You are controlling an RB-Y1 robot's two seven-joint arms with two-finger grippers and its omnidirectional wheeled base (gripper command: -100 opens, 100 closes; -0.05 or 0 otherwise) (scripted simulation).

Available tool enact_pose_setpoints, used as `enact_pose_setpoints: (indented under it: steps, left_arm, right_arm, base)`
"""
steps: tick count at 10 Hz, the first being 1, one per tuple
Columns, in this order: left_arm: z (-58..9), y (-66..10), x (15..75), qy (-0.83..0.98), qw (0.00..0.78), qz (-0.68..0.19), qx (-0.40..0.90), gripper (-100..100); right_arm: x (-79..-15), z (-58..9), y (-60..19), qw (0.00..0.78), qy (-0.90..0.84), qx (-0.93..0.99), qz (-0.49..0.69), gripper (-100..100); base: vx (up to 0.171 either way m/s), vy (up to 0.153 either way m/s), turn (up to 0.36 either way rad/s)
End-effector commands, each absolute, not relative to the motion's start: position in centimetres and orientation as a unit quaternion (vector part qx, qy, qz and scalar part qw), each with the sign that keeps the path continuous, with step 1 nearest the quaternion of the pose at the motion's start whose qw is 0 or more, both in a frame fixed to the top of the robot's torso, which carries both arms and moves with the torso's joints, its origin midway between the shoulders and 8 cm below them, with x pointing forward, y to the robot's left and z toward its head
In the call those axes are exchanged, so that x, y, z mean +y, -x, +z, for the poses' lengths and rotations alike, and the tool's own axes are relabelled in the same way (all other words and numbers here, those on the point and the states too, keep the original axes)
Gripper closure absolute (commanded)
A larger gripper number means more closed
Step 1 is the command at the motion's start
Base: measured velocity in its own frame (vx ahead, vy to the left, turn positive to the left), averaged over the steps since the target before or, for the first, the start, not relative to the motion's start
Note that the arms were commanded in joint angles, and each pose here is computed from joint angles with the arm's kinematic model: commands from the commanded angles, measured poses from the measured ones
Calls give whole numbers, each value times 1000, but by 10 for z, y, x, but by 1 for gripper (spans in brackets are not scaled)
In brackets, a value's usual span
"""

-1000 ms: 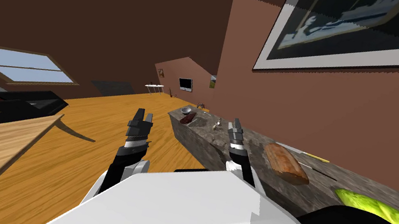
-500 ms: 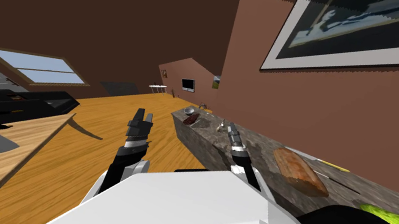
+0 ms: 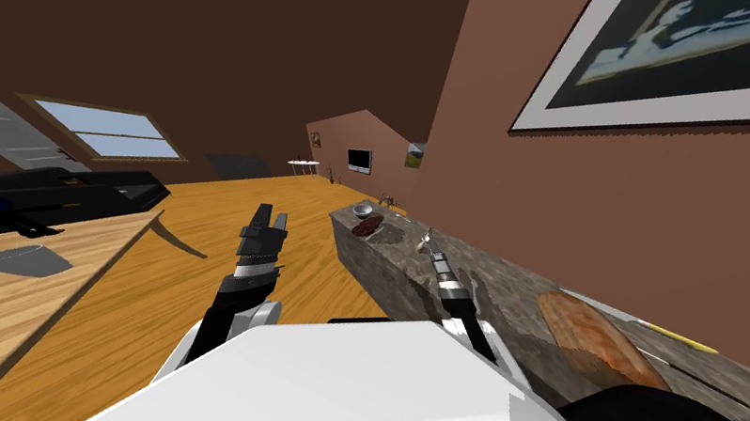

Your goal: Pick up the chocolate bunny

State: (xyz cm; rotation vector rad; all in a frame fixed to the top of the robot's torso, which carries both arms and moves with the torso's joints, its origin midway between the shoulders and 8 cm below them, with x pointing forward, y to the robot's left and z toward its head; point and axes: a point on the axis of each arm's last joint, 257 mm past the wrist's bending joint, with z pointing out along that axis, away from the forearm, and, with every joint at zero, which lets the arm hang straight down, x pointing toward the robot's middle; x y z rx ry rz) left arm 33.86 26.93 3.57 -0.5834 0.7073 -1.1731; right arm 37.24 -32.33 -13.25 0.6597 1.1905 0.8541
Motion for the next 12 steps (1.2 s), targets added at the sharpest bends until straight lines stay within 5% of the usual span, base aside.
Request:
enact_pose_setpoints:
  steps: [1,12]
  left_arm:
    - [36,-339,269,265,735,-534,322,0]
    - [36,-339,269,265,735,-534,322,0]
  right_arm:
    - [-334,-155,-371,687,-298,562,351,-100]
    - [-441,-274,-333,621,-264,726,135,-100]
  base:
    - [58,80,96]
    - [48,69,76]
